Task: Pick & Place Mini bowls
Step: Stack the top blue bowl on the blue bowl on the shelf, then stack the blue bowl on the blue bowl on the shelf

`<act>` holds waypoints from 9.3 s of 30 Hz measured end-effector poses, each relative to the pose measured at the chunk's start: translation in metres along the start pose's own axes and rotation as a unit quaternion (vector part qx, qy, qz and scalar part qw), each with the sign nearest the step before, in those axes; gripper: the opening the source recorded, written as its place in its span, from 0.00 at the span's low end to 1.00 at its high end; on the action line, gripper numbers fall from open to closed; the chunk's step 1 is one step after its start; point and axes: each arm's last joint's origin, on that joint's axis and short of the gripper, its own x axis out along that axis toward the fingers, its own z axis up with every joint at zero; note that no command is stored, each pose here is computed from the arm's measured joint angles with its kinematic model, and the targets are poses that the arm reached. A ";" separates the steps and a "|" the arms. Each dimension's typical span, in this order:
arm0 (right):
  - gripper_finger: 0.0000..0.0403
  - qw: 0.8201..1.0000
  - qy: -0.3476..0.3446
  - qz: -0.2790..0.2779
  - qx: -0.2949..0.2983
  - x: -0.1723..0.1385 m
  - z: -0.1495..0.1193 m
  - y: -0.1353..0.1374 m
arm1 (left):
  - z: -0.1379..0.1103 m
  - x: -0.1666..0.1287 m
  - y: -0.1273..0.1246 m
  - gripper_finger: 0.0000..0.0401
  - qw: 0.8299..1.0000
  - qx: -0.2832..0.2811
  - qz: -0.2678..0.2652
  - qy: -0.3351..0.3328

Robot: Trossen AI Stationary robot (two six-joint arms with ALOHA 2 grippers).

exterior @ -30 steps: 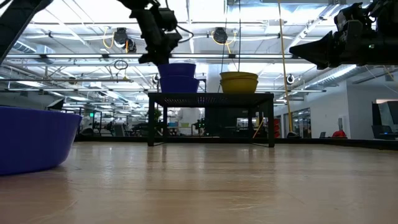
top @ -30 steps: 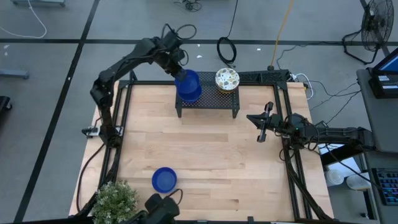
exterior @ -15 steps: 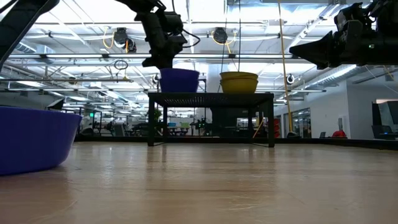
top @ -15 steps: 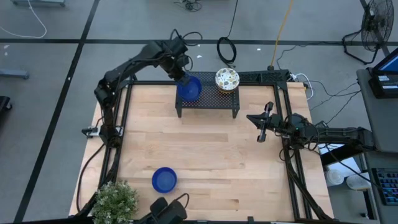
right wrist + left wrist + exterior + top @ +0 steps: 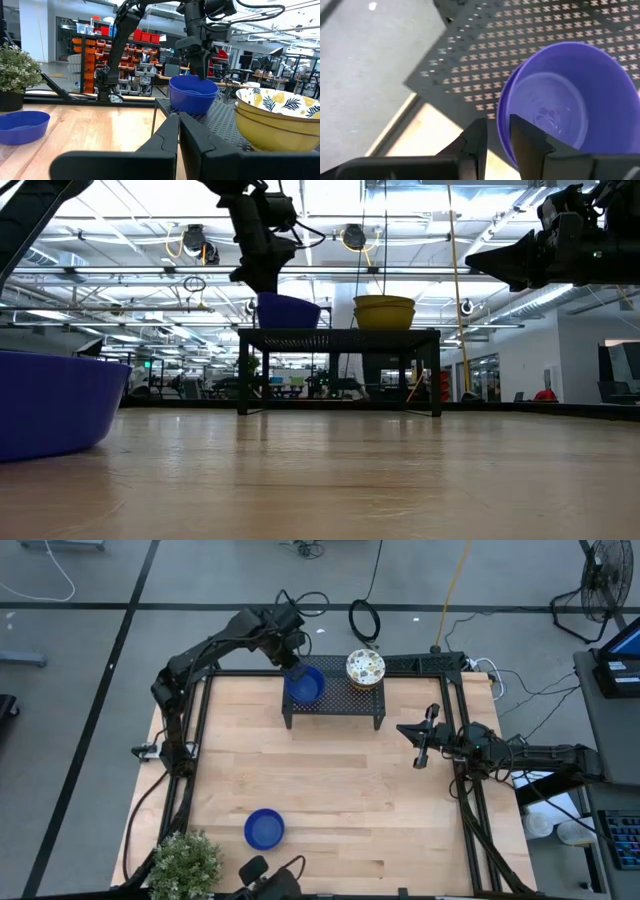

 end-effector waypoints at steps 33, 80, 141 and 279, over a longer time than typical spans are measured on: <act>0.00 1.000 0.000 0.000 0.000 0.000 0.000 0.000 | -0.055 -0.049 -0.029 0.01 0.907 0.162 -0.033 -0.388; 0.00 1.000 0.000 0.000 0.000 0.000 0.000 0.000 | -0.130 0.048 -0.008 0.01 0.887 0.145 -0.031 -0.438; 0.00 1.000 0.000 0.000 0.000 0.000 0.000 0.000 | -0.158 -0.069 -0.149 0.05 0.940 0.238 -0.084 -0.228; 0.00 1.000 0.000 0.000 0.000 0.000 0.000 0.000 | -0.184 0.121 -0.208 0.48 0.970 0.193 -0.034 0.143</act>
